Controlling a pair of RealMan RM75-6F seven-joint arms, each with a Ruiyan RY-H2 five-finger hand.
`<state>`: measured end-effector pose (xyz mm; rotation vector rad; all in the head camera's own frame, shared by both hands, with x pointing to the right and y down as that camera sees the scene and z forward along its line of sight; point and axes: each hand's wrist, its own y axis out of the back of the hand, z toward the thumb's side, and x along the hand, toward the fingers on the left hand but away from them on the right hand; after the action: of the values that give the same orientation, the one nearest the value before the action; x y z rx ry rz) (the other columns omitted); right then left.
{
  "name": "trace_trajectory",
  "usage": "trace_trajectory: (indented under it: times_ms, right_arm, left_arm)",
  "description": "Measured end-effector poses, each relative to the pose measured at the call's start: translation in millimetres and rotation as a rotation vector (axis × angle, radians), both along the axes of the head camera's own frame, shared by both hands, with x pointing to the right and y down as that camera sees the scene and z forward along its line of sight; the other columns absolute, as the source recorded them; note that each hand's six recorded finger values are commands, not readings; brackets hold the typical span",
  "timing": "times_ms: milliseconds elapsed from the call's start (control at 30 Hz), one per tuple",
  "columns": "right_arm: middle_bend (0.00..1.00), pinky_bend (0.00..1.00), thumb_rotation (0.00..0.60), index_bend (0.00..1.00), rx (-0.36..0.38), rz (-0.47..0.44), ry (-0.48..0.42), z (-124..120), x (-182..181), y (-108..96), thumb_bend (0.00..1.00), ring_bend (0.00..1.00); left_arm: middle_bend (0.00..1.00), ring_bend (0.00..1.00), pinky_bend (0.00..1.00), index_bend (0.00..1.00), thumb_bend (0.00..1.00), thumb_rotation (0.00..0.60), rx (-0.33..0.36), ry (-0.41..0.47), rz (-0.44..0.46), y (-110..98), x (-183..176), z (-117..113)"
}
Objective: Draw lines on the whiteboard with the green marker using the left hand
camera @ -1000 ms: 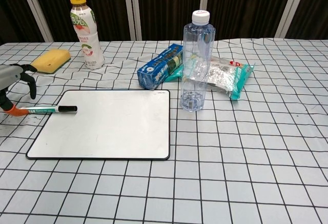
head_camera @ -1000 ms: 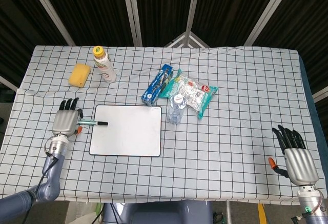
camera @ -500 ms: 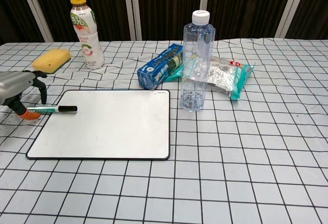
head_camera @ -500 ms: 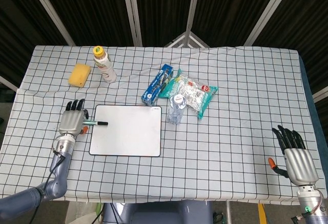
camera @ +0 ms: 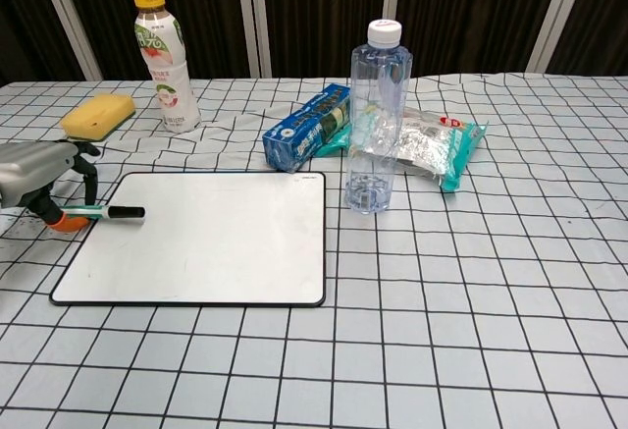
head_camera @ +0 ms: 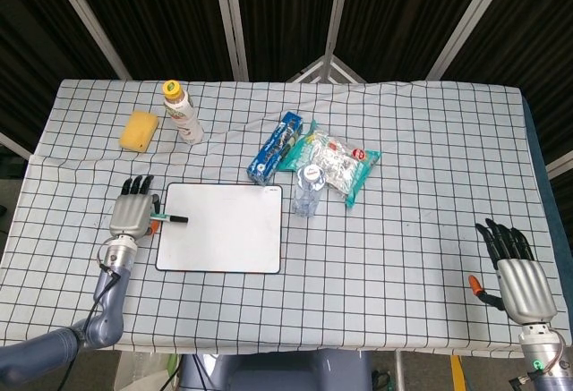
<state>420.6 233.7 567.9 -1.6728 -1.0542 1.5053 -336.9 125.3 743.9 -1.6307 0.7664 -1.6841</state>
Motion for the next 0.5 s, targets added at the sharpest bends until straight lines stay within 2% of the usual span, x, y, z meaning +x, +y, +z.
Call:
trace_trajectory:
  times_ms: [167,300,500]
  right_arm:
    - [0.00,0.00,0.600,0.00,0.000,0.003,-0.001,0,0,0,0.35,0.00]
    - [0.00,0.00,0.600,0.00,-0.002,0.005,-0.002,0,0,1,0.35,0.00]
    - [0.00,0.00,0.600,0.00,-0.001,-0.003,0.002,1,-1,1,0.35,0.00]
  left_arm:
    - [0.11,0.00,0.01,0.69,0.55,0.600,0.027,0.050,-0.013,0,1,-9]
    - [0.12,0.00,0.01,0.70,0.55,0.600,0.059,0.132,-0.034,0,7,-25]
    - [0.13,0.00,0.04,0.70,0.53,0.600,0.114,0.355,-0.107,-5,30,-56]
